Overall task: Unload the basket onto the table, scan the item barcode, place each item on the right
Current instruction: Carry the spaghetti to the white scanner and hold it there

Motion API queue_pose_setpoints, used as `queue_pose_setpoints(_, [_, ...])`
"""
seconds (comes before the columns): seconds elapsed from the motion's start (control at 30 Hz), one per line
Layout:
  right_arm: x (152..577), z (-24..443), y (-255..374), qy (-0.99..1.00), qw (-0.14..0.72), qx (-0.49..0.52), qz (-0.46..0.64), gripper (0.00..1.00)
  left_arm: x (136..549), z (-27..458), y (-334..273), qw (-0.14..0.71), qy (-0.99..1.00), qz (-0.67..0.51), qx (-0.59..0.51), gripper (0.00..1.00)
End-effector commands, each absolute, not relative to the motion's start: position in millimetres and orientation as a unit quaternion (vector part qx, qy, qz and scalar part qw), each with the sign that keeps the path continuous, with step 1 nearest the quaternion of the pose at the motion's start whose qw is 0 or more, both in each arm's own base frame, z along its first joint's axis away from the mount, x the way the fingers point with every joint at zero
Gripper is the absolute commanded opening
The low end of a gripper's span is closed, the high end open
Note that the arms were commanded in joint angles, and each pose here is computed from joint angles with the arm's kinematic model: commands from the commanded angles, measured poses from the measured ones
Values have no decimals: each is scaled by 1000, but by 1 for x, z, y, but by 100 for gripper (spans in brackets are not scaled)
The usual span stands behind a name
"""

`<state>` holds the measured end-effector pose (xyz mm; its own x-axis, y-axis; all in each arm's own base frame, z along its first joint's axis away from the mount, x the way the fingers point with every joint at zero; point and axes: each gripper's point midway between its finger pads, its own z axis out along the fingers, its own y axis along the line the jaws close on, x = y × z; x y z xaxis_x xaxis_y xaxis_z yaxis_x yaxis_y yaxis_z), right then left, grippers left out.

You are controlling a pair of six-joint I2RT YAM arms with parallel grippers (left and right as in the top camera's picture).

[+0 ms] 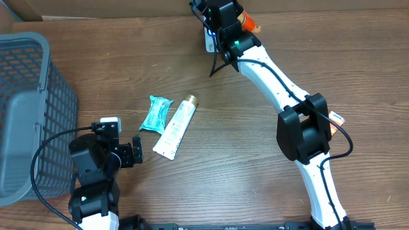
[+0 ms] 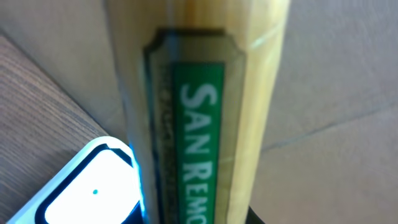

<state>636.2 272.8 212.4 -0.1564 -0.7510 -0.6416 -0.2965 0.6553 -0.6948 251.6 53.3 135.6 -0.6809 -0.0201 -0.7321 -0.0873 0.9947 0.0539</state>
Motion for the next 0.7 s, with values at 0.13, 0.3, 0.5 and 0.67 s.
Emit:
queue_pose_setpoints(0.13, [641,221,286,684,554,-403,-250,4,252,135,52,399,916,40,-20,100])
queue_pose_setpoints(0.3, [640,214,290,685,551,-408,-247,4,252,135,52,399,916,40,-20,100])
queue_pose_setpoints(0.5, [638,213,295,683,552,-412,-242,4,252,135,52,399,916,40,-20,100])
queue_pose_setpoints(0.67, [636,213,299,683,551,-415,-241,4,252,135,52,399,916,40,-20,100])
